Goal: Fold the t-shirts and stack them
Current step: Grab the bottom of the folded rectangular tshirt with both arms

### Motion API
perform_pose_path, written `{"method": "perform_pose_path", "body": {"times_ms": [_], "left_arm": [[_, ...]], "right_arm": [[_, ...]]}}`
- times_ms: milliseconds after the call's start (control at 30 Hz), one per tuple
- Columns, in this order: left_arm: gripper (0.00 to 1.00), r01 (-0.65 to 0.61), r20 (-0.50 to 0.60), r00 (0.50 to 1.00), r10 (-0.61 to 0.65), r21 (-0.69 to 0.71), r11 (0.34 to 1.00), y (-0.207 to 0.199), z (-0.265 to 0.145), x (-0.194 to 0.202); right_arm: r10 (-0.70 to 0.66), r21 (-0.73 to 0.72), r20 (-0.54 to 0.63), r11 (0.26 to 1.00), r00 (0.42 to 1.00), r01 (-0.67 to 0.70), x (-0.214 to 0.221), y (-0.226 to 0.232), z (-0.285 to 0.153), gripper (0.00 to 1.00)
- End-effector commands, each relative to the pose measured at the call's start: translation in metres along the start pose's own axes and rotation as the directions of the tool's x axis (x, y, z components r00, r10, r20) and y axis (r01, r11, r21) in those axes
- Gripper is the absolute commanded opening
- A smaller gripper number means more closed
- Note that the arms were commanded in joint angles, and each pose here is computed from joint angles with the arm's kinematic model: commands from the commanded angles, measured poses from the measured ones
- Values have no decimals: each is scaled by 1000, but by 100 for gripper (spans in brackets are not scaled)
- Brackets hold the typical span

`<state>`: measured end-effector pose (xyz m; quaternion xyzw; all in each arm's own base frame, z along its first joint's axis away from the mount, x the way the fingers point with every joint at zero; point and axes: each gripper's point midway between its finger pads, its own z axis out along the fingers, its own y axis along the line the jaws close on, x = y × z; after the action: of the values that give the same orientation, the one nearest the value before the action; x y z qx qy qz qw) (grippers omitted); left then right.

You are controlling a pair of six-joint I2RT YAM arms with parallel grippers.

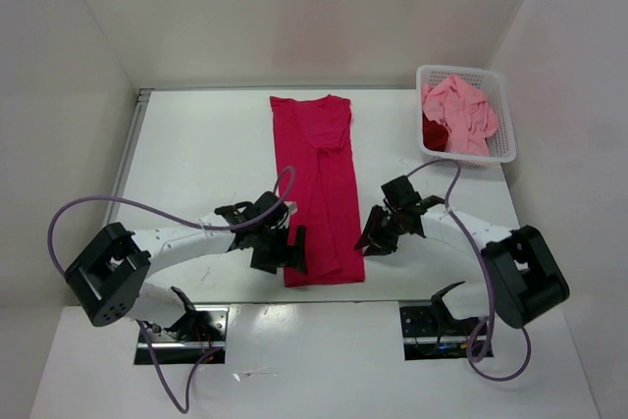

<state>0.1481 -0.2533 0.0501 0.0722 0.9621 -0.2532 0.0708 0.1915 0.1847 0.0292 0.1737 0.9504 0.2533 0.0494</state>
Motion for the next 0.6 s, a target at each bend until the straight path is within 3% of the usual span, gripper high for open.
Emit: {"method": "perform_pose_path", "body": {"times_ms": [0, 133, 567], "left_arm": [[97, 152, -25, 988, -150, 61, 987, 0, -5, 17], [70, 199, 17, 980, -201, 72, 977, 8, -12, 13], [49, 219, -73, 974, -213, 91, 971, 10, 7, 21]], "right_arm": [[64, -59, 17, 996, 998, -63, 14, 8, -9, 40], [102, -41, 26, 994, 994, -101, 27, -7, -13, 40], [122, -3, -49, 993, 991, -122, 57, -24, -3, 43]]}}
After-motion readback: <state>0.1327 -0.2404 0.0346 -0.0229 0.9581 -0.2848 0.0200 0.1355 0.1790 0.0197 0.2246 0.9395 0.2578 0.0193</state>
